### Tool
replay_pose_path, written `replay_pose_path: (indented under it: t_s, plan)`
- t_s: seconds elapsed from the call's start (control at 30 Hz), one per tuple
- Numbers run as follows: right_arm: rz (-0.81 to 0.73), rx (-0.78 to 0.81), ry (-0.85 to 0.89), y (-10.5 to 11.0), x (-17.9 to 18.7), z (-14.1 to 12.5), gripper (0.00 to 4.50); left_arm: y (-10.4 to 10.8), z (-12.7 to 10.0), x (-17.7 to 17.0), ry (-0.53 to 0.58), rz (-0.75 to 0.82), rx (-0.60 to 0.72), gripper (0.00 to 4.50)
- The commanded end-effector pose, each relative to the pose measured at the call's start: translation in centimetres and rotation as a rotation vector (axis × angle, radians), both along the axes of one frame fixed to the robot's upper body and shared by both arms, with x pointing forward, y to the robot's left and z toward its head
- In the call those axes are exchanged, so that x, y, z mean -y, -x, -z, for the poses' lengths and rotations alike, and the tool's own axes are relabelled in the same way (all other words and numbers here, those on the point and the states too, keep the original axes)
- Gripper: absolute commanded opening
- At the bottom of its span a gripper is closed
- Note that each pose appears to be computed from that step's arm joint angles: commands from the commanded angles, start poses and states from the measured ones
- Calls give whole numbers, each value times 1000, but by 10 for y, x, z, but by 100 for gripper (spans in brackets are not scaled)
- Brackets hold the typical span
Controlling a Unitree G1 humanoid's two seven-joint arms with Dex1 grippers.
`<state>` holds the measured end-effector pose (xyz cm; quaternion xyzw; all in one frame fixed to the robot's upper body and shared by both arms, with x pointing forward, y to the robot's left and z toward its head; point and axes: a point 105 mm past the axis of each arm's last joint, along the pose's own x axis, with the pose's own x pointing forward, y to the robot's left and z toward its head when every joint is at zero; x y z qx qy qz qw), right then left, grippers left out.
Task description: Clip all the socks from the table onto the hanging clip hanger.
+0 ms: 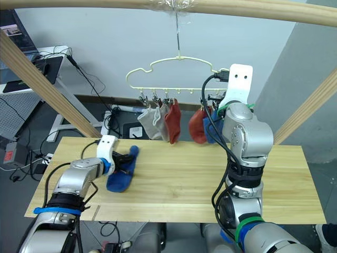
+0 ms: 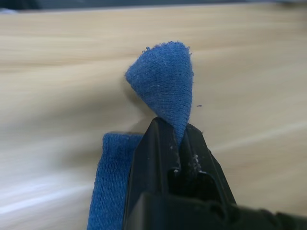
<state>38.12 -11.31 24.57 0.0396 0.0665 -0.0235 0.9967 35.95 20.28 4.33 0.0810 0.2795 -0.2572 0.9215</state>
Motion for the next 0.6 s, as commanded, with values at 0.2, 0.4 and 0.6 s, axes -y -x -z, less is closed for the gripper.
replay_pose_path:
  t_s: [0.2, 0.4, 0.6]
  plan:
    - [-8, 26, -32, 4, 0, -9, 0, 6, -85, 101, 196, 349, 141, 4]
    - [-12, 24, -38, 4, -1, -10, 0, 5, -116, 149, 255, 473, 197, 4]
    - [-18, 24, -44, 4, -3, -11, 0, -6, -128, 188, 285, 533, 240, 4]
